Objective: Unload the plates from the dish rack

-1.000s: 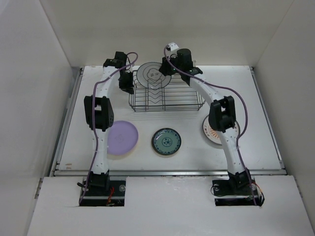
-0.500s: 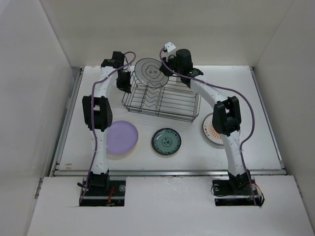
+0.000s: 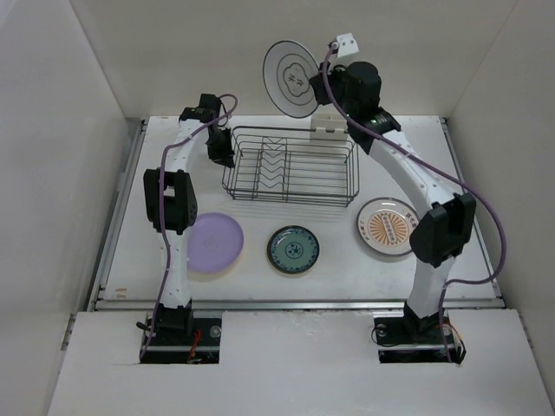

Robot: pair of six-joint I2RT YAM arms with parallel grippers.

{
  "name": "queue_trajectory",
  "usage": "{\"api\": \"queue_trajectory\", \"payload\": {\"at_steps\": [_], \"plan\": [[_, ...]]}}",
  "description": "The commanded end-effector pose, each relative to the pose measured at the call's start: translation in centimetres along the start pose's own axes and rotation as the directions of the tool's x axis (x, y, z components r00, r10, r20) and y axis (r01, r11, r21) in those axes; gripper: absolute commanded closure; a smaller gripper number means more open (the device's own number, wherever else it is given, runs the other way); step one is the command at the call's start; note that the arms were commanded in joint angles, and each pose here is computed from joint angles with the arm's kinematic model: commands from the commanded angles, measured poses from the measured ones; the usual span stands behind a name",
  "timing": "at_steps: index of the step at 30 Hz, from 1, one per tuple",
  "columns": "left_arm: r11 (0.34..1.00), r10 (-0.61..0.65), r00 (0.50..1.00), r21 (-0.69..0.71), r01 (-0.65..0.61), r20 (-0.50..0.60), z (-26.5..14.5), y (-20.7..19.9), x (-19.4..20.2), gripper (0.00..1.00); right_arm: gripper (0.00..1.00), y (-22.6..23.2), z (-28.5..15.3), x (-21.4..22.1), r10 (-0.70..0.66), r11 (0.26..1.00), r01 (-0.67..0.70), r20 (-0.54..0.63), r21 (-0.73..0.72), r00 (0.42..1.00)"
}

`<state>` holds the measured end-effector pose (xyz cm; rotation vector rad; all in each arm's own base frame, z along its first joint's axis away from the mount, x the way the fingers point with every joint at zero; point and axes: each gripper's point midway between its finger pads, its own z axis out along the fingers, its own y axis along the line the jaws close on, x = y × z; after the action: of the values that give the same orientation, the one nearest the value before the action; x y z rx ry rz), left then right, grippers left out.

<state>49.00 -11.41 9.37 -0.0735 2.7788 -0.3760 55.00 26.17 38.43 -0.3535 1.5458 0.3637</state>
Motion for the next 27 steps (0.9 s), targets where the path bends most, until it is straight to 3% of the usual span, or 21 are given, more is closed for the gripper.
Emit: {"api": "queue_trajectory", "payload": {"at_steps": [1, 2, 5, 6, 8, 9, 14, 16, 17, 21, 23, 27], "plan": [[0.992, -0.124, 0.989, -0.03, 0.122, -0.079, -1.3, 0.5, 2.4, 1.0, 1.0, -4.1, -3.9, -4.9, 0.191, 0.961, -0.211, 0.119, 0.181, 0.974], [0.993, -0.115, 0.99, -0.03, 0.113, -0.08, -1.3, 0.5, 2.4, 1.0, 1.0, -7.0, -5.0, -2.3, 0.248, 0.93, -0.26, 0.078, 0.259, 0.966], [0.994, -0.106, 0.991, -0.02, 0.104, -0.083, -1.3, 0.4, 2.4, 1.0, 1.0, -12.4, -11.3, -1.6, 0.461, 0.793, -0.477, 0.139, 0.379, 0.877], [0.994, -0.106, 0.991, -0.02, 0.104, -0.083, -1.3, 0.4, 2.4, 1.0, 1.0, -13.7, -13.3, 2.6, 0.52, 0.738, -0.505, 0.099, 0.448, 0.848], [0.994, -0.108, 0.99, -0.014, 0.107, -0.094, -1.2, 0.4, 2.7, 1.0, 1.0, -14.4, -18.7, 1.9, 0.598, 0.645, -0.603, 0.181, 0.469, 0.781], [0.994, -0.108, 0.99, -0.014, 0.107, -0.094, -1.2, 0.4, 2.7, 1.0, 1.0, -16.4, -21.5, 5.4, 0.614, 0.566, -0.598, 0.193, 0.568, 0.765], [0.994, -0.108, 0.989, 0.005, 0.109, -0.1, -1.2, 0.0, 2.8, 1.0, 1.0, -16.6, -34.5, 8.5, 0.631, 0.29, -0.632, 0.353, 0.718, 0.691], [0.996, -0.087, 0.992, 0.01, 0.088, -0.09, -1.7, 0.0, 2.6, 1.0, 1.0, -15.4, -37.4, 10.9, 0.669, 0.171, -0.687, 0.428, 0.706, 0.607], [0.996, -0.087, 0.992, 0.01, 0.088, -0.09, -1.7, 0.0, 2.6, 1.0, 1.0, -15.0, -38.2, 12.1, 0.676, 0.163, -0.673, 0.416, 0.721, 0.608], [0.997, -0.065, 0.995, 0.027, 0.067, -0.075, -2.2, -0.4, 2.3, 1.0, 1.0, -12.8, -39.5, 18.3, 0.761, -0.015, -0.708, 0.467, 0.706, 0.451], [0.997, -0.062, 0.996, 0.038, 0.065, -0.069, -2.6, -0.6, 2.2, 1.0, 1.0, -12.0, -39.8, 21.5, 0.792, -0.063, -0.685, 0.454, 0.726, 0.408], [0.998, -0.04, 0.997, 0.042, 0.043, -0.06, -3.0, -0.7, 2.0, 1.0, 1.0, -11.8, -39.8, 24.0, 0.802, -0.096, -0.675, 0.459, 0.732, 0.384]]}}
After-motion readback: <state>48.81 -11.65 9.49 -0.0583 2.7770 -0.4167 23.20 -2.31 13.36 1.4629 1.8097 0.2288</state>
